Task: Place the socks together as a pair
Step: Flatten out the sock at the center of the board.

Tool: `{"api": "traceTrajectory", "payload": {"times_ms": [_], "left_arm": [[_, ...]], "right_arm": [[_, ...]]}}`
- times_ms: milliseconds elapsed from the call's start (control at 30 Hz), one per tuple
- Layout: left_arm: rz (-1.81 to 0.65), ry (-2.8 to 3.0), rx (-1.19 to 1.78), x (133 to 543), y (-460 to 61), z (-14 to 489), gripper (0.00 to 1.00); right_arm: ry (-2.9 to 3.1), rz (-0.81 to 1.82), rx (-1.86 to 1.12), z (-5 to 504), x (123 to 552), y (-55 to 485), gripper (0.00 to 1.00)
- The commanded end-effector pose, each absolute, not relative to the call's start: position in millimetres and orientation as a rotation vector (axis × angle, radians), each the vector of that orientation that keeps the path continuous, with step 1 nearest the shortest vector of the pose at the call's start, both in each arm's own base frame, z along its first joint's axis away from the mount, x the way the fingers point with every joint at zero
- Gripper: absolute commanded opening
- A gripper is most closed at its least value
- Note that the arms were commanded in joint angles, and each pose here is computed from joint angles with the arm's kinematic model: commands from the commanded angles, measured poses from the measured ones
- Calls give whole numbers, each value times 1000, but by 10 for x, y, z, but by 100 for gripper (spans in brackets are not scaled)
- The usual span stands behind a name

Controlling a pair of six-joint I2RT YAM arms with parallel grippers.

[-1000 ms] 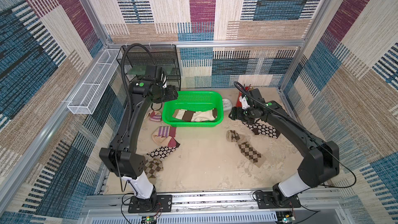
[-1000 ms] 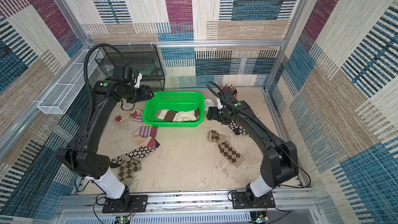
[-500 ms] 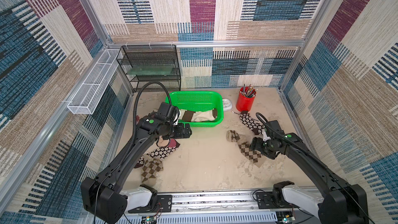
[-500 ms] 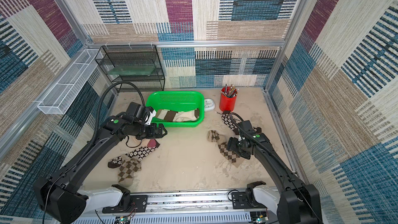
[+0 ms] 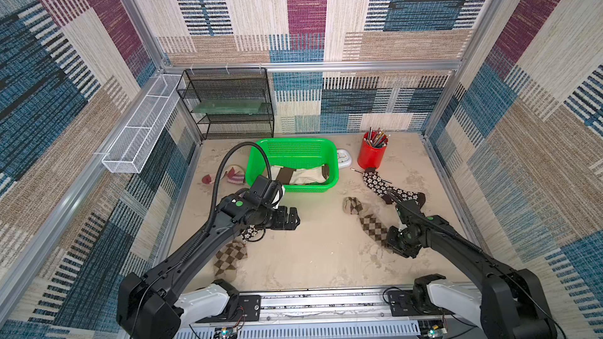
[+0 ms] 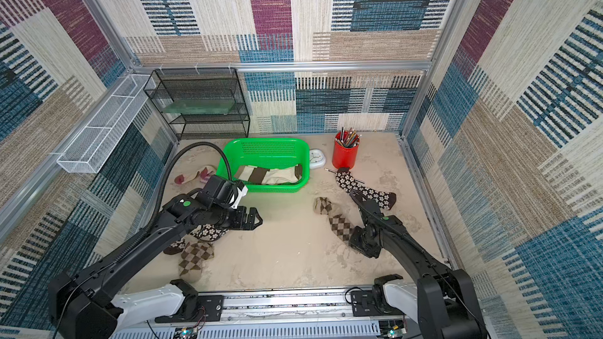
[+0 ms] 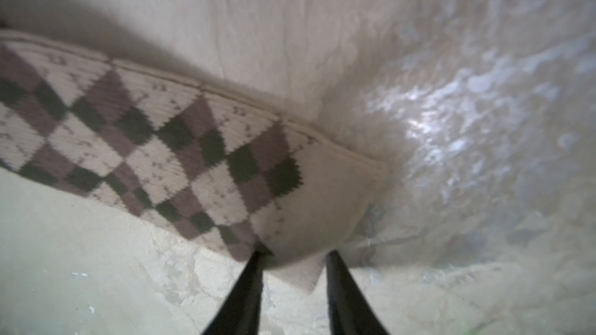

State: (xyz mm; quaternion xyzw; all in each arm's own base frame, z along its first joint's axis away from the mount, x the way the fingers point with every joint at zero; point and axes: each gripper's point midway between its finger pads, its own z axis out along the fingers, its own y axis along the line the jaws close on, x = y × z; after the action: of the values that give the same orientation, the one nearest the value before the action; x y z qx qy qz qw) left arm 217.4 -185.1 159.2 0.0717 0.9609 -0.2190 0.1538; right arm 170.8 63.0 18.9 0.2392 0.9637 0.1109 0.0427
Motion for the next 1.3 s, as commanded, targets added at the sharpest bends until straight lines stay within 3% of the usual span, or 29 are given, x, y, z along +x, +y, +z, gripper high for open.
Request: {"api": "traceTrajectory", "payload": {"times_ms": [0,100,233,500,633,800,867,1000,1167,1267], "left_arm": [[-636,2759,180,2144,-1836,1555,99],[-639,2772,181,2106,-1826,1509,99],[-642,2776,186,2074,-1814,1474,98],[-690,2806,204,1941,-1820,1337,97],[-748,2827,183,1829,-1832,1247,97],[-796,2844,119,1675,-1792,1203,95],[-782,2833,76,1625,-1722,1212,95],[-849,2826,-4,1484,-1775,1202,94],[-740,2923,21,1327,-2043,1030,94],[-660,2964,-27,1264,-2181,893,93]], "right_arm": [[2919,426,748,178,1745,757,19],[2911,541,732,207,1731,969,8],[2896,777,705,337,1695,1493,2],[2860,1212,578,918,1582,2685,1],[2914,1280,483,1044,1447,3101,12],[2971,1363,341,1193,1293,3448,56],[2990,1324,281,1256,1293,3426,64],[2997,1132,201,1345,1473,3062,65],[2936,935,215,1266,1904,2314,66],[2865,912,188,1295,2072,2083,73]]}}
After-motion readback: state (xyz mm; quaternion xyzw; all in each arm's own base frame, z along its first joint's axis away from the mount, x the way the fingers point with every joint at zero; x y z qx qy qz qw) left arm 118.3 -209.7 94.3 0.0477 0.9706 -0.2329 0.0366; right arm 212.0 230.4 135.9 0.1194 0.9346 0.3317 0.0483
